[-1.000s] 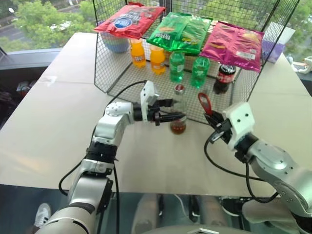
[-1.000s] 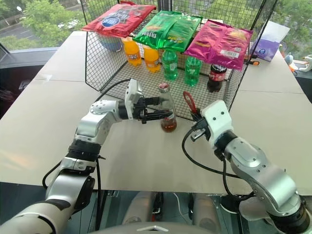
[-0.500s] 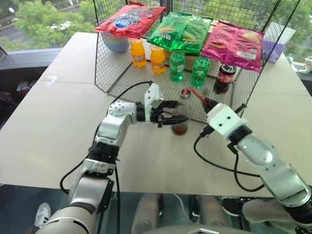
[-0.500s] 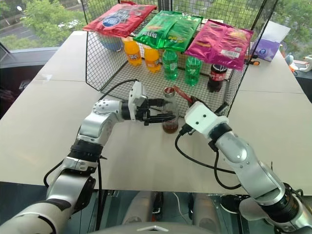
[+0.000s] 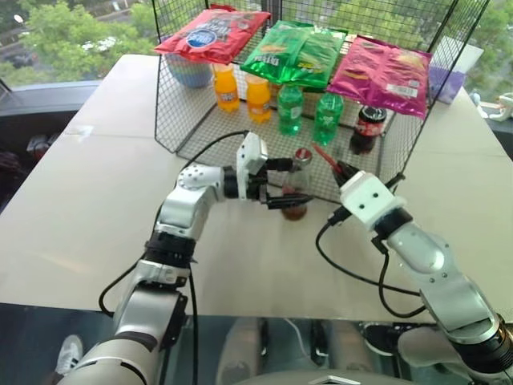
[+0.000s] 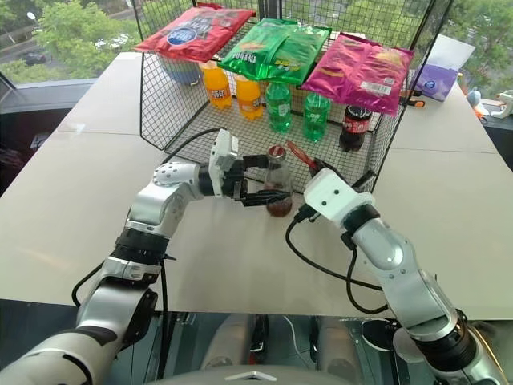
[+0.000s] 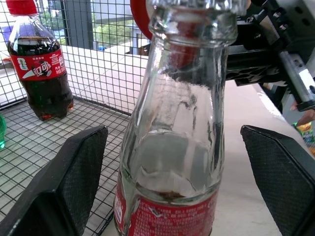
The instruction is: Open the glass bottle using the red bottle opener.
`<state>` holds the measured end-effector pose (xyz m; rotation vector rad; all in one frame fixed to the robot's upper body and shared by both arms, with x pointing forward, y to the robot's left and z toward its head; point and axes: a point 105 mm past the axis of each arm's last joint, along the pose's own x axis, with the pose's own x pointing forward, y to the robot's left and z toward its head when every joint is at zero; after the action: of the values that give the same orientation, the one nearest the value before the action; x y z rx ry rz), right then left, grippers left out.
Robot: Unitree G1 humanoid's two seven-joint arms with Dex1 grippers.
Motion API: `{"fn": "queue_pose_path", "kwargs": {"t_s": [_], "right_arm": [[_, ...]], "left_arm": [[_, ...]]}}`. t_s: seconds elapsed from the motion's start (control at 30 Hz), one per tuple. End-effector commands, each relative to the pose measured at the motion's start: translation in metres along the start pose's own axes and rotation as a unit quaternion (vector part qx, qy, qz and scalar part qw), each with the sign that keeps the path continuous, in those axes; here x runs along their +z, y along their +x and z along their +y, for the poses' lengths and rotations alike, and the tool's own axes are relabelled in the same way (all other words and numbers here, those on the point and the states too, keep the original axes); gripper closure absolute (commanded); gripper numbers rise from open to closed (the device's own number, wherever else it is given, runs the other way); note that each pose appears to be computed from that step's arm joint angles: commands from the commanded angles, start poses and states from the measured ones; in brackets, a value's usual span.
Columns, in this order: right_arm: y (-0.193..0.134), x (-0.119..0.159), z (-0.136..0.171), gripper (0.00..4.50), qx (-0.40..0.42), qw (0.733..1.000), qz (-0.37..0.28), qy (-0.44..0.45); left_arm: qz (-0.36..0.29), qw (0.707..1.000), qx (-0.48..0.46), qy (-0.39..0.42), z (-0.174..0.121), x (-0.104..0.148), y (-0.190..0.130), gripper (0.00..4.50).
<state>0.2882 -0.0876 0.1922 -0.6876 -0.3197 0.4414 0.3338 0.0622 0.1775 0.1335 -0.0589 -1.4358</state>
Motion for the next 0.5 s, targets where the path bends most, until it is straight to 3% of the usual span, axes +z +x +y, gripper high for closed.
{"fn": "queue_pose_path", "kwargs": {"t_s": [0.03,0.1,0.2,0.23,0.5], "right_arm": [[-0.002,0.01,-0.011,4.5,-0.021,0.999,-0.023,-0.016],[-0.002,0.011,-0.012,4.5,-0.023,0.999,-0.025,-0.018],[-0.002,0.013,-0.012,4.5,-0.025,0.999,-0.028,-0.027],[-0.001,0.013,-0.012,4.5,-0.026,0.999,-0.029,-0.029],[0.0,0.011,0.0,4.5,-0.029,0.997,-0.048,-0.059]], "left_arm": [[-0.017,0.999,-0.008,0.027,-0.002,0.019,-0.002,0.27],[-0.014,1.0,-0.008,0.027,-0.002,0.017,-0.001,0.72],[-0.014,1.0,-0.007,0.025,-0.001,0.017,0.0,2.12],[-0.014,1.0,-0.007,0.025,0.0,0.017,0.0,2.26],[-0.011,1.0,-0.005,0.026,0.003,0.017,0.001,2.25]]}}
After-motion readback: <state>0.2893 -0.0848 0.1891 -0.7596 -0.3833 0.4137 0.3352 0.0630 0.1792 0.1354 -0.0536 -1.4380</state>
